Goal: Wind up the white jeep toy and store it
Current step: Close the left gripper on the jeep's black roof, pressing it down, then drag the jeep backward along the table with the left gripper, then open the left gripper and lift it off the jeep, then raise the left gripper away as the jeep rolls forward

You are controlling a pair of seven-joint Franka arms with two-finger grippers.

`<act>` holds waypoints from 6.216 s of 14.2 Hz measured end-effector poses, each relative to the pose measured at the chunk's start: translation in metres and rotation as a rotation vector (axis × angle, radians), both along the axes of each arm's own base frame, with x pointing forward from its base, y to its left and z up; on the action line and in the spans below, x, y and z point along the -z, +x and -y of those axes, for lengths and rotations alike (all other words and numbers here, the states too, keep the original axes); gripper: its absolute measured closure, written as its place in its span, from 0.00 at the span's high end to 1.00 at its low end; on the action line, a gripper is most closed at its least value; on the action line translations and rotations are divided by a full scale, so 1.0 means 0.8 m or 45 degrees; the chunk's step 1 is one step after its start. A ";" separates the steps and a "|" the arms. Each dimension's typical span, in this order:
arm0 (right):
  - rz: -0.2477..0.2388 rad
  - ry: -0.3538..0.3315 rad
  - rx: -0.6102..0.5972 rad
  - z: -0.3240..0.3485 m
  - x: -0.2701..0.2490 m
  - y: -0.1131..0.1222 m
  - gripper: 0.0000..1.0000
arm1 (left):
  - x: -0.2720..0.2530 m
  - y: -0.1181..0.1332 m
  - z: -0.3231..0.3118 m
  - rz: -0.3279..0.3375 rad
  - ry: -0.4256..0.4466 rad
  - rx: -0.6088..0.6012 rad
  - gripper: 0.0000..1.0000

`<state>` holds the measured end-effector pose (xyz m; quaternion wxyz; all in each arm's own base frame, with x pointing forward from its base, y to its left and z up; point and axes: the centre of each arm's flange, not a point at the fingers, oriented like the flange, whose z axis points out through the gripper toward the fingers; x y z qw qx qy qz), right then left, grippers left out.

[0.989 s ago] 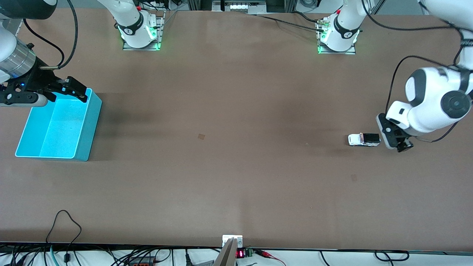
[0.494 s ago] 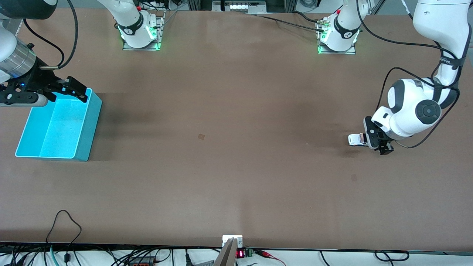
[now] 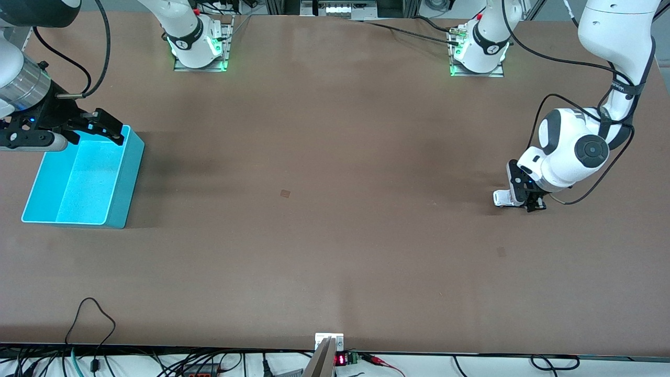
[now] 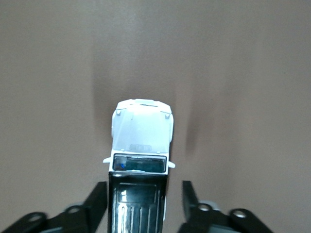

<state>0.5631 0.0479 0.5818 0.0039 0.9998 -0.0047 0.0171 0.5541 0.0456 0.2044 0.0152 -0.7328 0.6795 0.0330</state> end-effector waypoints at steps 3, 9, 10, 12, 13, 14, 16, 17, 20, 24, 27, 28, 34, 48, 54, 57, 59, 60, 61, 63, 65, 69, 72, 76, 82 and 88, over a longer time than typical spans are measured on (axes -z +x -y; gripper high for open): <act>0.000 0.000 0.000 0.000 0.000 0.000 1.00 | -0.001 0.001 0.001 0.005 -0.002 0.040 0.48; 0.000 0.000 0.000 0.000 0.000 0.000 1.00 | -0.001 0.001 0.003 0.004 -0.003 0.062 0.48; 0.000 0.000 0.000 0.000 0.000 0.000 1.00 | -0.001 0.001 0.003 0.004 -0.002 0.062 0.48; 0.000 0.000 0.000 0.000 0.000 0.000 1.00 | -0.001 0.001 -0.004 0.004 -0.002 0.056 0.48; 0.000 0.000 0.000 0.000 0.000 0.000 1.00 | -0.001 0.002 -0.013 0.004 -0.002 0.064 0.48; 0.000 0.000 0.000 0.000 0.000 0.000 1.00 | -0.001 0.003 -0.028 0.003 -0.002 0.073 0.48; 0.000 0.000 -0.001 0.000 0.000 0.000 1.00 | -0.001 0.006 -0.072 0.008 -0.001 0.076 0.48; 0.000 0.000 -0.001 0.000 0.000 0.000 1.00 | -0.001 0.006 -0.093 0.011 0.000 0.072 0.48; 0.000 0.000 -0.001 0.000 0.000 0.000 1.00 | -0.001 0.005 -0.143 0.022 0.004 0.041 0.48; 0.000 0.000 -0.001 0.000 0.000 0.000 1.00 | -0.001 0.004 -0.176 0.027 0.007 0.029 0.48; 0.000 0.000 -0.001 0.000 0.000 0.000 1.00 | -0.001 0.005 -0.195 0.030 0.010 0.055 0.48; 0.000 0.000 -0.001 0.000 0.000 0.000 1.00 | -0.001 0.005 -0.200 0.031 0.010 0.061 0.48; 0.000 0.000 -0.001 0.000 0.000 0.000 1.00 | -0.001 0.005 -0.216 0.034 0.012 0.077 0.48; 0.000 0.000 -0.001 0.000 0.000 0.000 1.00 | -0.134 0.079 -0.158 -0.228 -0.050 -0.123 1.00; 0.000 0.000 -0.001 -0.001 0.000 0.000 1.00 | -0.251 0.088 -0.081 -0.423 0.024 -0.629 1.00; 0.000 0.000 -0.001 -0.001 0.000 0.000 1.00 | -0.298 0.090 -0.036 -0.426 0.074 -0.849 1.00; 0.000 0.000 -0.001 -0.001 0.000 0.000 1.00 | -0.325 0.090 -0.014 -0.390 0.066 -1.038 1.00; 0.000 0.000 -0.001 -0.001 0.000 0.000 1.00 | -0.338 0.088 -0.004 -0.371 0.065 -1.120 1.00; 0.000 0.000 -0.001 -0.001 0.000 0.000 1.00 | -0.353 0.085 0.011 -0.345 0.078 -1.195 1.00; 0.000 0.000 -0.001 -0.001 0.000 0.000 1.00 | -0.383 0.077 0.050 -0.269 0.114 -1.331 1.00; 0.000 0.000 -0.001 -0.001 0.000 0.000 1.00 | -0.410 0.068 0.088 -0.124 0.124 -1.505 1.00; 0.000 0.000 -0.001 -0.001 0.000 0.000 1.00 | -0.466 0.031 0.113 0.111 0.039 -1.870 1.00; 0.000 0.000 -0.001 -0.001 0.000 0.000 1.00 | -0.499 0.006 0.079 0.069 -0.086 -1.968 1.00; 0.000 0.000 -0.001 -0.001 0.000 0.000 1.00 | -0.488 -0.009 0.076 0.052 -0.100 -1.957 1.00; 0.000 0.000 -0.001 -0.001 0.000 0.000 1.00 | -0.485 -0.010 0.090 0.082 -0.062 -1.914 1.00; -0.030 -0.002 -0.004 -0.001 0.014 0.002 1.00 | -0.487 -0.010 0.094 0.087 -0.064 -1.906 1.00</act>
